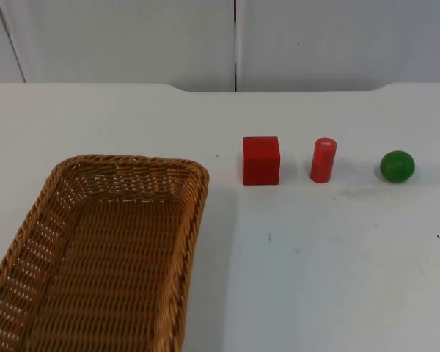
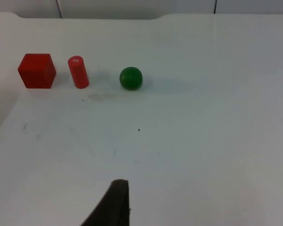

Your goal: Pick up the basket with the left hand and place the object to the left of the red cylinder into the basket with the right hand.

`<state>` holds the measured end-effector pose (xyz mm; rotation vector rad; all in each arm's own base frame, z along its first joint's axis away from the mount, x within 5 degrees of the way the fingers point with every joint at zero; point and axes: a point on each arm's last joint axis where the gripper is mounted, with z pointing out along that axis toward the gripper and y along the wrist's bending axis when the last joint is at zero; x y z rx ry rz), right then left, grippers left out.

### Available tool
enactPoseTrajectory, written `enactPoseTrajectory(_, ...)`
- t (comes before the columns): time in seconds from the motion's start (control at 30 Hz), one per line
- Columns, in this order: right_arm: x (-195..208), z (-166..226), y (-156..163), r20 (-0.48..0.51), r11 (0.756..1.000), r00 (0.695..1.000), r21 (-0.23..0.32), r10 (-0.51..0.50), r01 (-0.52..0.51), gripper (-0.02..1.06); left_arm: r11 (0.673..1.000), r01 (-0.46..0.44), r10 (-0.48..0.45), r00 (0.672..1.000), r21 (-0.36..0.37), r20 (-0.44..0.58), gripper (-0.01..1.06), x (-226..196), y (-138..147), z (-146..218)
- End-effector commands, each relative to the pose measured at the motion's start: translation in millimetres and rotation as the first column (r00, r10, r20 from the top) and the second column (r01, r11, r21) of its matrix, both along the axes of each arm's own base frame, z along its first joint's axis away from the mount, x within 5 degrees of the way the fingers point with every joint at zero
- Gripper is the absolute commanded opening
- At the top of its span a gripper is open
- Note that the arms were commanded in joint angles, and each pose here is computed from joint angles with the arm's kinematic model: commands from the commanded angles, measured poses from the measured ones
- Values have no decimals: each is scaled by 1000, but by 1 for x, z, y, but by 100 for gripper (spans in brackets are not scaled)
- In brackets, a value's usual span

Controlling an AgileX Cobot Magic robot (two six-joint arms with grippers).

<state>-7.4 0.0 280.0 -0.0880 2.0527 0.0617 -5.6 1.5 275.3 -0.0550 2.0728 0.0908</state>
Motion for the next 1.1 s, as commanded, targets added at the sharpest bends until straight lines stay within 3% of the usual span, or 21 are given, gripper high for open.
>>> enactPoseTrajectory(0.0, 0, 0, 0, 8, 1000, 1000, -9, 0, 0, 105, 1000, 1, -1, 1000, 4, 8, 105, 1, 1, -1)
enactPoseTrajectory(1.07, 0, 0, 0, 8, 1000, 1000, -8, -3, 3, 105, 1000, -8, 8, 1000, -3, 9, 105, 1, 1, -1)
